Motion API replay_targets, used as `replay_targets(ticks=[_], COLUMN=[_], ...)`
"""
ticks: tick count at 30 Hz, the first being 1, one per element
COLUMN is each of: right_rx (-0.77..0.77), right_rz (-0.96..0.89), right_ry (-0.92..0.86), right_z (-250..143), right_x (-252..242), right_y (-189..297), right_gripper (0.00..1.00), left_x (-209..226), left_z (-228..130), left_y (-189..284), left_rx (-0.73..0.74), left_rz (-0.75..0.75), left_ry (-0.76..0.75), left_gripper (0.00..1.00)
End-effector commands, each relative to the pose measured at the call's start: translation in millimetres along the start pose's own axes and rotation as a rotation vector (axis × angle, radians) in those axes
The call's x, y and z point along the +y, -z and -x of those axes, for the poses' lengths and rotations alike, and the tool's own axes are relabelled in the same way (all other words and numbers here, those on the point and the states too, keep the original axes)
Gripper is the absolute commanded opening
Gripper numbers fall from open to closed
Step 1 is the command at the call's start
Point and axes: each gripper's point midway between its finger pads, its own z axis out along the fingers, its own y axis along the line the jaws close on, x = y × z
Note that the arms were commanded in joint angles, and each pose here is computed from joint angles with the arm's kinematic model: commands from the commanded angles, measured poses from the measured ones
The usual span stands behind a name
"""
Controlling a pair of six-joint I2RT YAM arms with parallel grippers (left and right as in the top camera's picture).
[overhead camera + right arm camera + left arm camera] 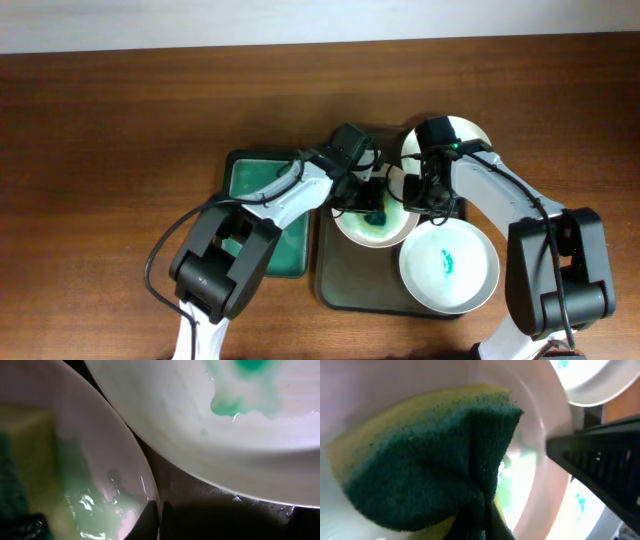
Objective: Clean dirty plates on tray and stack at the side
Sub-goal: 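Scrub inside of the held bowl with the sponge in left gripper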
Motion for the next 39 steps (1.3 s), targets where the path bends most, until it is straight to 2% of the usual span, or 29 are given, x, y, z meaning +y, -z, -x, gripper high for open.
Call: replay_targets(ticks=[1,3,7,17,19,22,23,26,28,32,35,39], right_rx=[-0.024,-0.024,-0.024,-0.024,-0.024,-0.024,-0.024,-0.024,-0.024,-0.018,-0.013,-0.012], right_rz=[0.042,0.043,0.042,0.043,0.042,0.042,0.042,0.042,0.042,0.040,0.038,0.038], right_ry=[0.010,0.010,0.010,0.010,0.010,0.010,0.010,0.010,0.010,0.010,0.009,0.009], right_z=[3.7,3.7,3.7,3.6,3.6,3.6,3.6,3.6,3.5,2.1,0.9,0.8], right_x=[11.9,11.9,11.9,11.9,11.9,11.9,11.9,11.9,11.8,11.2,10.9,10.8], right_y=[8.3,8.3,8.3,8.3,8.3,8.3,8.3,8.3,8.3,8.2,8.2,8.2], right_gripper=[0.04,0.04,0.04,0.04,0.04,0.04,0.04,0.04,0.04,0.04,0.04,0.04], left_x=[-24.8,-31.0,-62.0,-54.0,2.8,56.8,77.0,96.9,105.9,112.7,126.1,134.7], left_z=[-20.3,-21.4,-22.5,-30.4,-21.9,-15.1,-7.2,7.5,9.1,6.6,6.3,11.9], left_y=[-19.5,-23.7,-23.4,-36.3,-36.0,-15.5,2.2,34.5,47.3,53.7,67.1,73.2], left_rx=[0.083,0.089,0.114,0.165,0.139,0.122,0.097,0.046,0.030,0.035,0.006,-0.027], left_rz=[-0.107,-0.142,-0.339,-0.394,-0.107,0.217,0.384,0.626,0.713,0.764,0.858,0.873], left_ry=[-0.037,-0.049,-0.097,-0.066,0.060,0.132,0.143,0.115,0.127,0.124,0.164,0.204], left_gripper=[0.00,0.00,0.00,0.00,0.00,0.00,0.00,0.00,0.00,0.00,0.00,0.00])
